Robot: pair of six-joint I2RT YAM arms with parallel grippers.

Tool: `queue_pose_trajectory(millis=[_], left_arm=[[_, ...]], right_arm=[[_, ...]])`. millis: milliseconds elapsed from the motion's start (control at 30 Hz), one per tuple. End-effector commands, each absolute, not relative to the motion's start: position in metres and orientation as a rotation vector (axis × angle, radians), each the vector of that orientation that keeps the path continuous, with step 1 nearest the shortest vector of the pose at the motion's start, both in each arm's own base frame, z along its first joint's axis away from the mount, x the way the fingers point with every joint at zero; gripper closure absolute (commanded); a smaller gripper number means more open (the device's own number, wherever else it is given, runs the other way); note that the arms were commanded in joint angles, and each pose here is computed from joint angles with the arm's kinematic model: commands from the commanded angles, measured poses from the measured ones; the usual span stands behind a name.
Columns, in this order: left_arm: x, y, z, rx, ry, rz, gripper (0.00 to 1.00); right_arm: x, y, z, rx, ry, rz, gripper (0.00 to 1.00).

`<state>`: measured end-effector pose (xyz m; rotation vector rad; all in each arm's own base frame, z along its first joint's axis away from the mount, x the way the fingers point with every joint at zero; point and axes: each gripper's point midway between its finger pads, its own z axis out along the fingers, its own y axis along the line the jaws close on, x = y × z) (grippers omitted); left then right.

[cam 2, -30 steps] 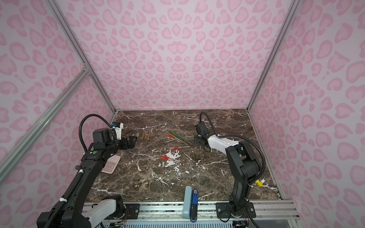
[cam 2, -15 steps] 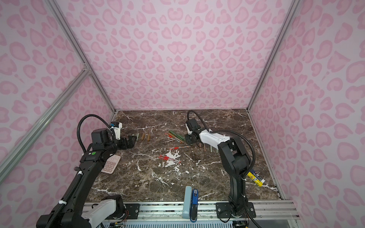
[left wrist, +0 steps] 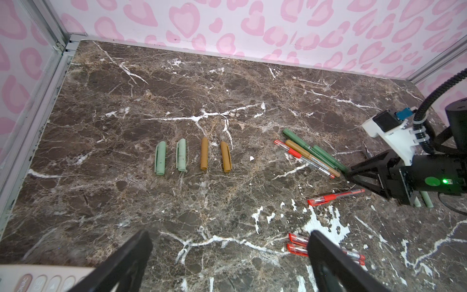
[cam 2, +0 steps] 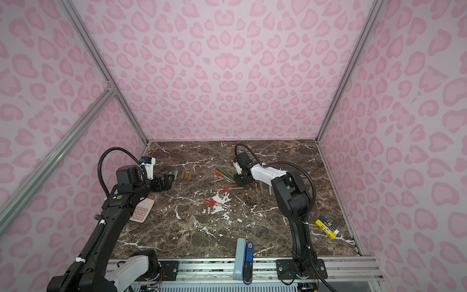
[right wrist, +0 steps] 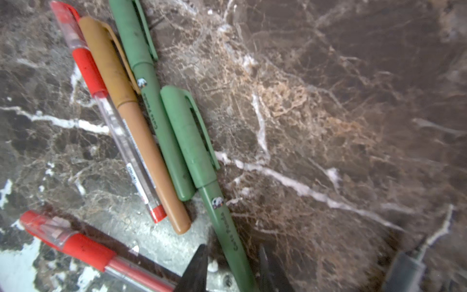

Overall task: Remove pen caps from pens
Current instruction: Pick up the pen from the top-center of the table.

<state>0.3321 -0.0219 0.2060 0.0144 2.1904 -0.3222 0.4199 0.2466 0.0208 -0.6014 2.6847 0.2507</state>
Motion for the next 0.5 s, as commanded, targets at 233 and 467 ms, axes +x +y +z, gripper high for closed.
queue_pose_trajectory(millis=[233,467], left_arm=[[0.335,-0.019,0.215,0.02,2.147,-0.319,0.0],[0.335,-0.02,0.216,0.015,2.152,-0.338,0.0]], right_arm=[[0.423,0.231,-0.004,-0.622,2.719,0.211,0.85],[0.43,0.228,0.018,-0.596,2.669,0.22,1.0]])
